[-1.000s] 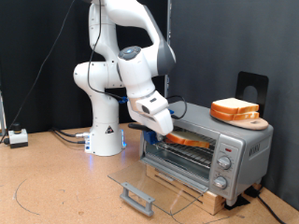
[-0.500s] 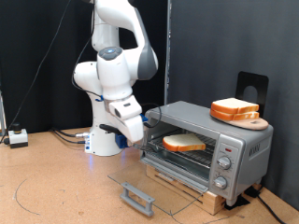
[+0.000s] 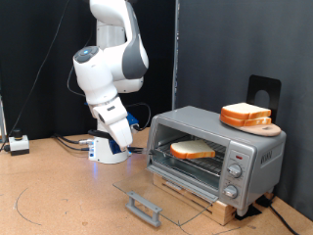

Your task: Make a piece of toast with the oven

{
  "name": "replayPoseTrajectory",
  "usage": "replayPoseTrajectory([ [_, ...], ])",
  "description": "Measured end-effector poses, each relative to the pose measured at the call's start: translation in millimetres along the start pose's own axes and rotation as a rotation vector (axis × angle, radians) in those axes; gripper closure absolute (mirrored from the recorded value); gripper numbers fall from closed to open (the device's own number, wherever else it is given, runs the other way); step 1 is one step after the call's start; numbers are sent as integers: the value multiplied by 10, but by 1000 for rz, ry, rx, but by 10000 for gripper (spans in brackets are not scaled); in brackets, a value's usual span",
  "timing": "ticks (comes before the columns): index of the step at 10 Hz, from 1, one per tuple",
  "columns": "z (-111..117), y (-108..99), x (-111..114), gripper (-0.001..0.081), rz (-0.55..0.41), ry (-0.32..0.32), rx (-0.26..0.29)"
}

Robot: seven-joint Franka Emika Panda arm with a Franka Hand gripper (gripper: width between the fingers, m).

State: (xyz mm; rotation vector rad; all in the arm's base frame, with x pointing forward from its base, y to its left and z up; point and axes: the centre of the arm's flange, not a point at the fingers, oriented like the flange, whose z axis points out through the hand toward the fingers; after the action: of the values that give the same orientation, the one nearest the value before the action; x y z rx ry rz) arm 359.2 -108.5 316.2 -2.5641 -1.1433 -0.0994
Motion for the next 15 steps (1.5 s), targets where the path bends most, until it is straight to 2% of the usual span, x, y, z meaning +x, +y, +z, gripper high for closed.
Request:
replayPoseTrajectory([
  [1,-109,4,7,346,-1,60,4],
  [3,-400,-19,-3,346,-4,219,32],
  [5,-687,-85,0,346,-23,310,66],
  [7,-969,-182,24,346,-55,348,92],
  [8,-1105,-227,47,346,-56,358,87],
  [10,-1310,-318,76,346,-39,339,57],
  [11,-1288,-312,73,346,-38,340,62],
  [12,-1258,-338,108,346,-47,364,95],
  [14,-1207,-483,312,346,-133,411,163],
  [15,-1168,-588,434,346,-186,396,195],
])
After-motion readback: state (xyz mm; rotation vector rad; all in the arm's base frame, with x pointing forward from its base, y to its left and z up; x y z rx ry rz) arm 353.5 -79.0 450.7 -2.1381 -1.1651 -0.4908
